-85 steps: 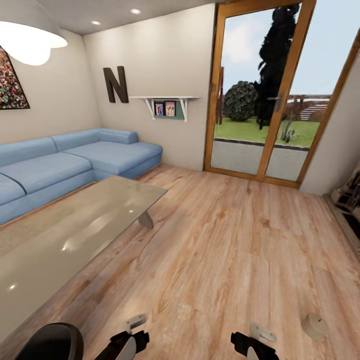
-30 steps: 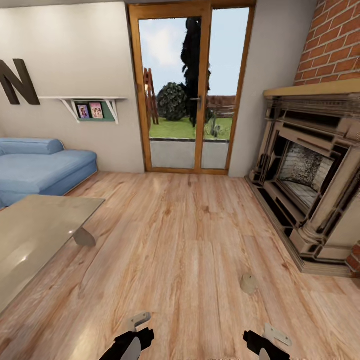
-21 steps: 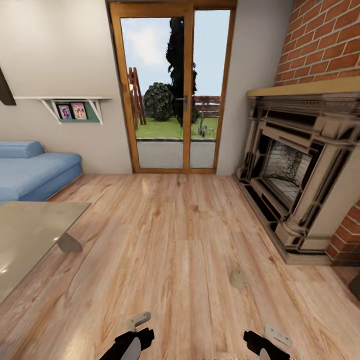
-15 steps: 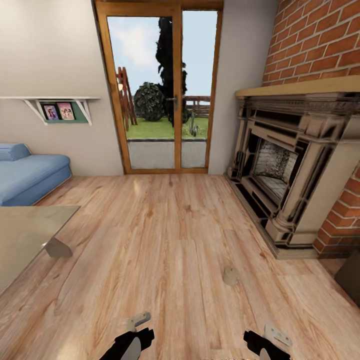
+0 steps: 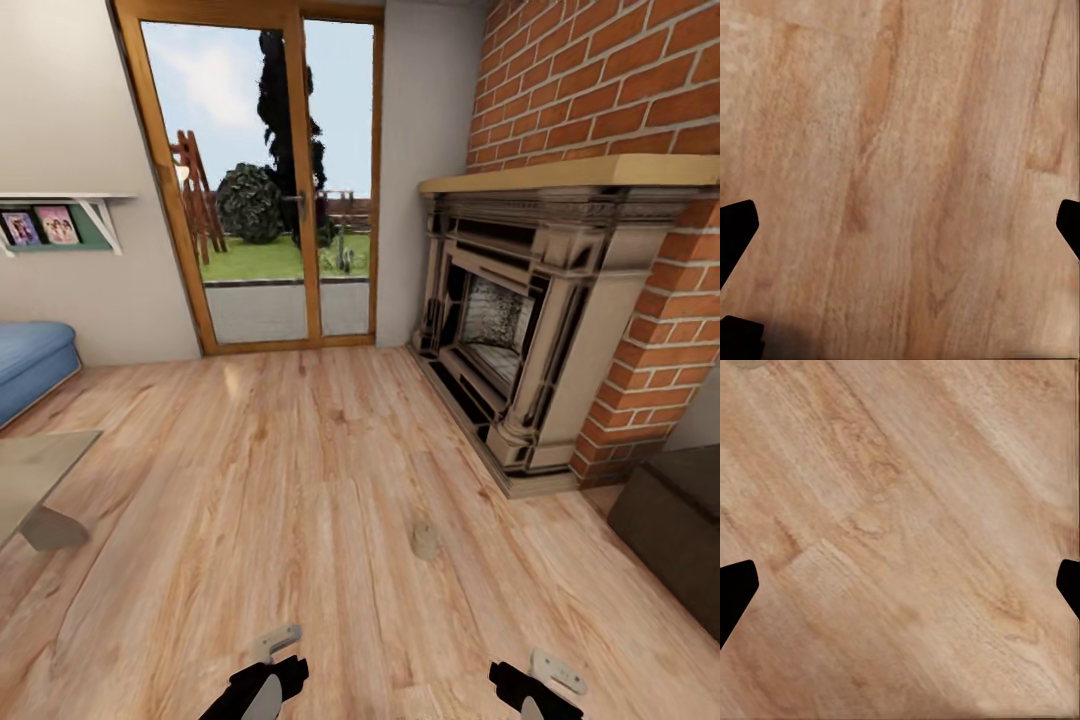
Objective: Place each of the two pumpkins and all three candles from the living room inside a cabinet in the living room (use any cabinet), then make sure every cabinet is closed, and position the cauldron so it is next to a table in the living room.
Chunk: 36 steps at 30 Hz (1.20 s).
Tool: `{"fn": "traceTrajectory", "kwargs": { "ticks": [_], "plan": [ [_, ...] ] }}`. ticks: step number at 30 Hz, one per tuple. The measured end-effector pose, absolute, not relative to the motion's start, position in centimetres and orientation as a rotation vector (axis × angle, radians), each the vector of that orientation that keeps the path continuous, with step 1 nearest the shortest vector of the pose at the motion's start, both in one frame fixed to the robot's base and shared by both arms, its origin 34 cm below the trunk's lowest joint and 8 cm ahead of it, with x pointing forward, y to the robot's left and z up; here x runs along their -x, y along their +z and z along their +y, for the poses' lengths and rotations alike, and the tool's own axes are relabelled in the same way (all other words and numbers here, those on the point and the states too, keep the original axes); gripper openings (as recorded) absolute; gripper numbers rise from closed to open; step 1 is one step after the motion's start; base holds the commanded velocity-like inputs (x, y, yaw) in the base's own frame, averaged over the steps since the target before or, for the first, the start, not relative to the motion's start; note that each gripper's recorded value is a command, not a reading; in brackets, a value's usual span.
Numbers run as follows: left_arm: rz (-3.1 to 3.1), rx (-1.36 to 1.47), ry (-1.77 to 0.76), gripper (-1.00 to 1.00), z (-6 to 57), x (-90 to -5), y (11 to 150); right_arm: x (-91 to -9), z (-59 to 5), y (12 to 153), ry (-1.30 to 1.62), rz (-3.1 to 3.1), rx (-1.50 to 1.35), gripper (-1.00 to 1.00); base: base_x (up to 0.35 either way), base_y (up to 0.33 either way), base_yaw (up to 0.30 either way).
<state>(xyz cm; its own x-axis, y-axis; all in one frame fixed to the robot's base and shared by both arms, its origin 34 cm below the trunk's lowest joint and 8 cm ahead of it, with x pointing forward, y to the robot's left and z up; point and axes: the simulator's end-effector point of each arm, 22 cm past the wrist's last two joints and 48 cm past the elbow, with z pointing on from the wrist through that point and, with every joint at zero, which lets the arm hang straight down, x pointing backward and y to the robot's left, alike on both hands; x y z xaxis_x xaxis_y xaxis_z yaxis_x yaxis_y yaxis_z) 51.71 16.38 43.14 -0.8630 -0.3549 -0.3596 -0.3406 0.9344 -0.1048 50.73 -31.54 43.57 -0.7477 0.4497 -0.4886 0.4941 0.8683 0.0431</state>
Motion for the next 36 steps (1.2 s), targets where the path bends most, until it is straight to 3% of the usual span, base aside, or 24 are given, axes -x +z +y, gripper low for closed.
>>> {"fn": "traceTrajectory", "kwargs": {
  "ticks": [32, 36],
  "plan": [
    [2.718, 0.506, -0.075, 1.0, 15.1, -51.6, 43.2, -51.4, -30.2, 43.5, -0.027, 2.534, -0.665, 1.0, 0.0, 0.0, -0.284],
    [2.719, 0.507, -0.075, 1.0, 15.1, -51.6, 43.2, -51.4, -30.2, 43.5, -0.027, 2.535, -0.665, 1.0, 0.0, 0.0, -0.044]
  ]
}}
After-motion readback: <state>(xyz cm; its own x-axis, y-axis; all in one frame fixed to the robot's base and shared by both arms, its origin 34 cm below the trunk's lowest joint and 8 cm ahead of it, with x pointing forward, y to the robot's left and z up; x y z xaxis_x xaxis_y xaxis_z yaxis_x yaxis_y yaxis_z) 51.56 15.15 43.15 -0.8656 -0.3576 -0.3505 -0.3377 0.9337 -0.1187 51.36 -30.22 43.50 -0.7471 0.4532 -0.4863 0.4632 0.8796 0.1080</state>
